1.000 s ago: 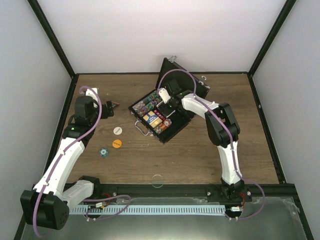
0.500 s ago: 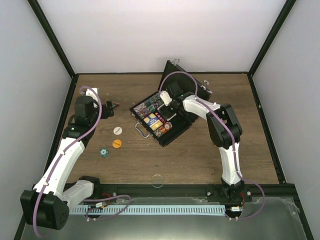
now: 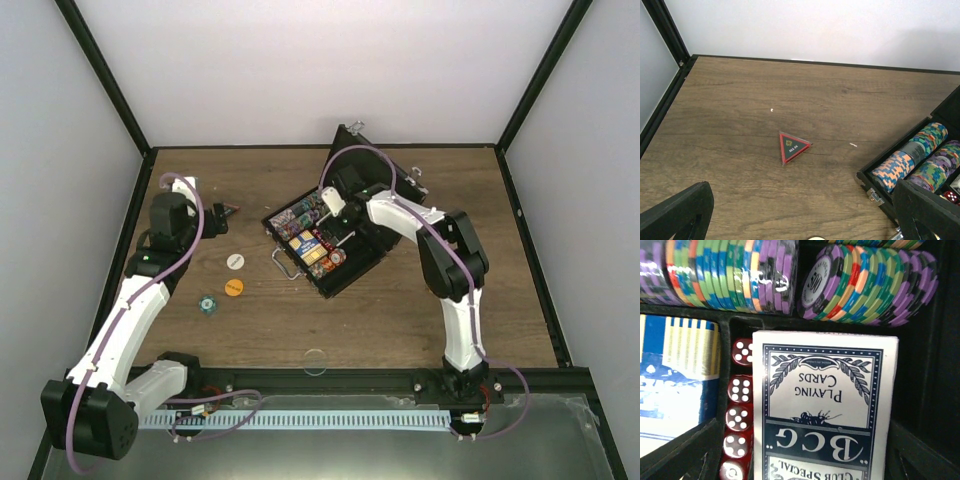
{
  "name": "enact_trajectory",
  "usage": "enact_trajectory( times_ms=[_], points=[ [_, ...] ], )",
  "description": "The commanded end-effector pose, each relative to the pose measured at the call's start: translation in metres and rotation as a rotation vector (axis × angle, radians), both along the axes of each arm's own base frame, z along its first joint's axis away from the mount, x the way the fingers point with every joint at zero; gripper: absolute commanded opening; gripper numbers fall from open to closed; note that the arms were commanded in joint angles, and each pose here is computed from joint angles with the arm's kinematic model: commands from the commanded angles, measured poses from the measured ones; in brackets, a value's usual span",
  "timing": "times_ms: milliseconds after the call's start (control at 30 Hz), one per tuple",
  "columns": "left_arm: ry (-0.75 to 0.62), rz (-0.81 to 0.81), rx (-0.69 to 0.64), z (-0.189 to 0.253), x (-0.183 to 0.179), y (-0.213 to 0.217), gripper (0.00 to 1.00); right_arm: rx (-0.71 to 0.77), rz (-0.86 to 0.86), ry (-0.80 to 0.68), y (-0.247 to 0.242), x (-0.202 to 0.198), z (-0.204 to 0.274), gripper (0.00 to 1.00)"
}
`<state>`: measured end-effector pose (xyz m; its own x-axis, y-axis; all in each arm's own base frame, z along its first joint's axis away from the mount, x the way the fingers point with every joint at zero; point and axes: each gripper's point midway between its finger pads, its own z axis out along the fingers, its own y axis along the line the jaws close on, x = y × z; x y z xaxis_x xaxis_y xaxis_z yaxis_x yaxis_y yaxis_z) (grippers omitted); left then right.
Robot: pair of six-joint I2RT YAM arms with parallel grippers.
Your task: Pack up texas hold em set
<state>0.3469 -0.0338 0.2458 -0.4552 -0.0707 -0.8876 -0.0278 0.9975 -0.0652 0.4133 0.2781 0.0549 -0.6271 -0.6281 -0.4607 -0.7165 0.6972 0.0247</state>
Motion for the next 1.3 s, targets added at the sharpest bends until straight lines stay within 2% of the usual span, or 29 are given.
enact_trajectory(
  times_ms=[0,100,200,433,600,800,933,1267],
  points=[
    [-0.017,-0.011,-0.001,0.002,0.0,-0.001,1.0,0.056,0.005,-0.077,0.015,0.003,0.054,0.89],
    [-0.017,-0.011,-0.001,0.002,0.0,-0.001,1.0,0.058,-0.013,-0.118,0.016,0.009,0.063,0.89],
    [-0.014,-0.012,-0.001,0.001,0.001,-0.001,1.0,0.048,-0.034,-0.13,0.015,0.014,0.059,0.84],
    [-0.009,-0.017,-0.005,-0.001,0.001,-0.002,1.0,0.03,-0.043,-0.077,0.014,0.009,0.028,0.6],
    [-0.007,-0.019,-0.006,-0.001,0.001,-0.003,1.0,0.004,-0.055,-0.031,0.011,0.005,-0.004,0.52],
    [-0.006,-0.021,-0.008,-0.002,0.001,-0.003,1.0,-0.046,-0.077,0.025,0.003,-0.001,-0.038,0.5],
    [-0.004,-0.021,-0.008,-0.002,0.001,-0.003,1.0,-0.049,-0.087,0.045,0.001,-0.006,-0.045,0.49],
    [-0.004,-0.019,-0.007,-0.002,0.001,-0.003,1.0,0.084,-0.083,-0.065,0.024,0.016,0.034,0.52]
  ],
)
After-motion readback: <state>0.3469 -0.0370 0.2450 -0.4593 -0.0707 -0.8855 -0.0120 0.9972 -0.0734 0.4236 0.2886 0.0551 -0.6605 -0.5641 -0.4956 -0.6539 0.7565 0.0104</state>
